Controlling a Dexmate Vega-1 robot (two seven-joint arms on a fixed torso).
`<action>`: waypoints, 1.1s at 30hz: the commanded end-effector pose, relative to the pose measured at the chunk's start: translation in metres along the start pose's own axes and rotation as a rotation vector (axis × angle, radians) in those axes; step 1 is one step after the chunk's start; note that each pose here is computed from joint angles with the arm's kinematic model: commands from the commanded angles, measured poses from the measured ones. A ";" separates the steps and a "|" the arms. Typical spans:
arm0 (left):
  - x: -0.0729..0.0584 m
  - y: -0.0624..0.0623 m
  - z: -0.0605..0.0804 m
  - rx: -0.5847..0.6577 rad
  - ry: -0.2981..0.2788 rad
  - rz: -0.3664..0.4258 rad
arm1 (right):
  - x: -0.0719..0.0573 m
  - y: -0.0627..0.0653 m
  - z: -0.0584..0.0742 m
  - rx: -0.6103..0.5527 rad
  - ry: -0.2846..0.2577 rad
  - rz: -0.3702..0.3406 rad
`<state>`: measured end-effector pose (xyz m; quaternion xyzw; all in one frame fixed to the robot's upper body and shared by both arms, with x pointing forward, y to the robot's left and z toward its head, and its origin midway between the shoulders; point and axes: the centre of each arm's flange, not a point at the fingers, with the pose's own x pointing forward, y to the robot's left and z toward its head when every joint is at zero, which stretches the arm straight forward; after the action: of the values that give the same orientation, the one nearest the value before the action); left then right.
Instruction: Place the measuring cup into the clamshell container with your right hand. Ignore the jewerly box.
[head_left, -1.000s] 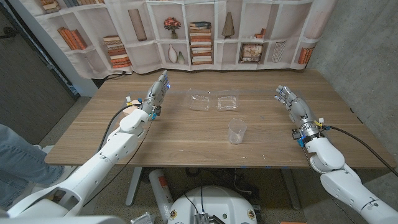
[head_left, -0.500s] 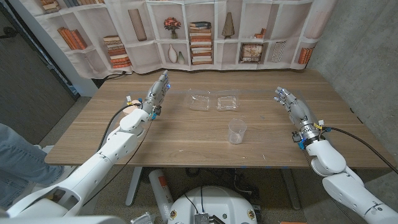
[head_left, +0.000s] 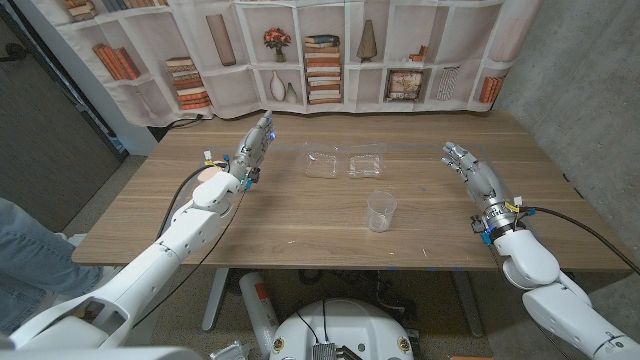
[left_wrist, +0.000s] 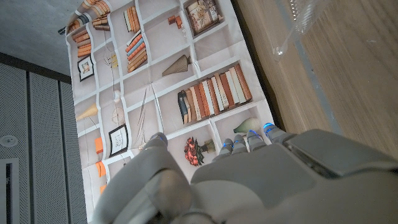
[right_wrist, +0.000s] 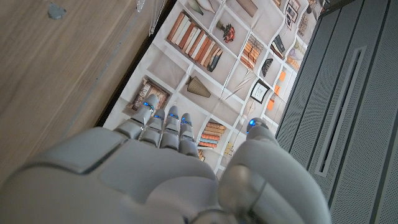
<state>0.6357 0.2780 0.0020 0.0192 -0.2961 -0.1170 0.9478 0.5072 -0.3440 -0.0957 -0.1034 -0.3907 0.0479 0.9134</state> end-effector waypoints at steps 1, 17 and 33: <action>0.002 0.002 0.004 0.006 -0.004 -0.001 | -0.007 0.005 0.005 -0.060 -0.016 0.011; 0.008 -0.002 0.002 0.002 -0.007 -0.013 | -0.020 0.012 0.003 -0.079 -0.012 0.013; 0.005 -0.002 0.003 0.007 -0.008 -0.007 | -0.029 0.013 0.002 -0.085 -0.023 0.007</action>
<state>0.6395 0.2761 0.0069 0.0221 -0.2988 -0.1208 0.9464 0.4893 -0.3355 -0.1124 -0.1420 -0.3988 0.0379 0.9052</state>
